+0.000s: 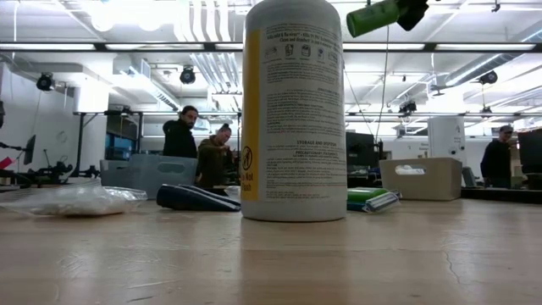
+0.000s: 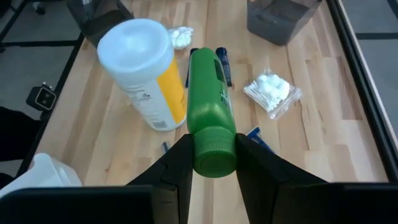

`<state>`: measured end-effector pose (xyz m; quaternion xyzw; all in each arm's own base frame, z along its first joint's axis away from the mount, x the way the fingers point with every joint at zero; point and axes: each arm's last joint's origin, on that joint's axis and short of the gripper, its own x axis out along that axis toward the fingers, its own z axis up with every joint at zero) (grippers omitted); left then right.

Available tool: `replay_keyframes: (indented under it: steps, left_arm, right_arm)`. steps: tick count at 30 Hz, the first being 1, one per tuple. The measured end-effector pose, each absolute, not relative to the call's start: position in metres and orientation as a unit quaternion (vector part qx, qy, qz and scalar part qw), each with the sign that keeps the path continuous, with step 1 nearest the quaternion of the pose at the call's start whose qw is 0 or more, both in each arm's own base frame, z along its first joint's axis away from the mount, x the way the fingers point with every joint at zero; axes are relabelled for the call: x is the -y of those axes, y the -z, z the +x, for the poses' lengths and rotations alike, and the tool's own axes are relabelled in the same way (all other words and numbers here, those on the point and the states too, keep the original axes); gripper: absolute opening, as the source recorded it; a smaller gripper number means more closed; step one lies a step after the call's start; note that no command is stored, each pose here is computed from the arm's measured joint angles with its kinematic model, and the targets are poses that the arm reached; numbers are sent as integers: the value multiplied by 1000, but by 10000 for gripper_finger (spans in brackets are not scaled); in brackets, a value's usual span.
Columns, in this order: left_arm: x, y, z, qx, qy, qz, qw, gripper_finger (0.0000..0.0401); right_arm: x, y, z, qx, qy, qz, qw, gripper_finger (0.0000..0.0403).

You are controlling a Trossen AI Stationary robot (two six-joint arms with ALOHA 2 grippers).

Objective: Pick & Place Travel size toiletries
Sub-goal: Put the green shampoo into the white bin

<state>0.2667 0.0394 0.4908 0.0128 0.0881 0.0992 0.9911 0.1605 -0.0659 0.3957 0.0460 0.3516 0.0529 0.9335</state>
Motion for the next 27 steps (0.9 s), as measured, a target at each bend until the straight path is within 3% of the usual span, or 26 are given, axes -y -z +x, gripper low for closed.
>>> replay_keyframes:
  steps: [5, 10, 21, 27]
  left_arm:
    - [-35, -492, 258, -85, -29, 64, 994, 243]
    - [-32, -468, 254, -83, 9, 65, 994, 243]
    - [-28, -366, 223, 89, -9, -7, 996, 243]
    - [-26, -314, 193, 125, -41, -49, 990, 243]
  right_arm:
    - [65, -393, 158, -367, -55, 53, 927, 93]
    - [64, -392, 157, -376, -56, 59, 923, 93]
    - [61, -390, 151, -396, -61, 72, 913, 93]
    - [61, -389, 152, -396, -64, 75, 913, 93]
